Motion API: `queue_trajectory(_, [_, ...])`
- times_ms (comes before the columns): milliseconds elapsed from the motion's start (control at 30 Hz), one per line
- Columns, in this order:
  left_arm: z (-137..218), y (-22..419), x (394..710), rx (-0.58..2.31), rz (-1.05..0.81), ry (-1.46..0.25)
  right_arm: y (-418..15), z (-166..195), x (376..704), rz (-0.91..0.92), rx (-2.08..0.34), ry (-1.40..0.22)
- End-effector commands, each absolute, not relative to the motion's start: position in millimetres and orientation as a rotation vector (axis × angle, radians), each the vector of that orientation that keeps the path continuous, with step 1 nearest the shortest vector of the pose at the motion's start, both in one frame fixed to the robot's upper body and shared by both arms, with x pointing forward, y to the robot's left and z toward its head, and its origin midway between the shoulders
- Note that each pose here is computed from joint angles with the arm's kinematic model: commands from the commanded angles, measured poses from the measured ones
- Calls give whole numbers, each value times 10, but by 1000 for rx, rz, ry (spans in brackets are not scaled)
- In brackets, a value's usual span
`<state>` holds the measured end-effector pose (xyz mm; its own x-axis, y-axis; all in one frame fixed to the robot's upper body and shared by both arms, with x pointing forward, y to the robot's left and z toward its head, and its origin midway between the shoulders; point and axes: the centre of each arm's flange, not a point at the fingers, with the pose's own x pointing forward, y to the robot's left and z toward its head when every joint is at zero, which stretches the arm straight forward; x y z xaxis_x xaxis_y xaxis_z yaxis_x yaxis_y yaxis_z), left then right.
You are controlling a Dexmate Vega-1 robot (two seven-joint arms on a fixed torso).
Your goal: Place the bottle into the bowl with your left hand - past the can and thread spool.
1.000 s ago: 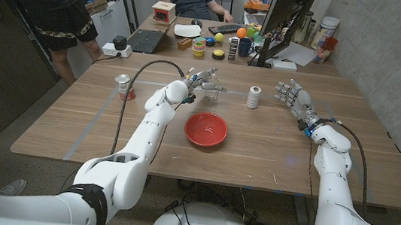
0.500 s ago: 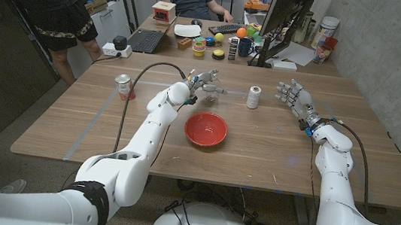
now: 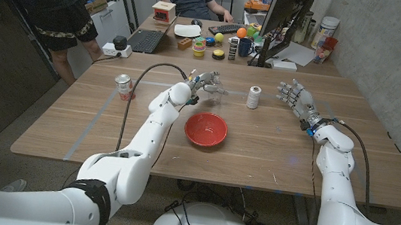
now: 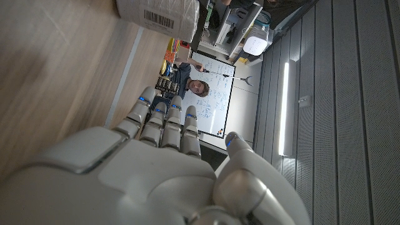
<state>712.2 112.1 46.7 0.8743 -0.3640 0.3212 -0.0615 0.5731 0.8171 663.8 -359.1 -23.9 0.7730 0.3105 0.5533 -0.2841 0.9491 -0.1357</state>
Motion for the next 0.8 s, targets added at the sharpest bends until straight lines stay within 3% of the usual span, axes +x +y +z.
queue_trajectory(33, [491, 1101, 7066, 970, -139, -499, -3612, -243, 6624, 319, -51, -607])
queue_trajectory(800, [486, 1202, 6982, 973, -86, -514, -3581, -218, 6595, 324, -55, -617])
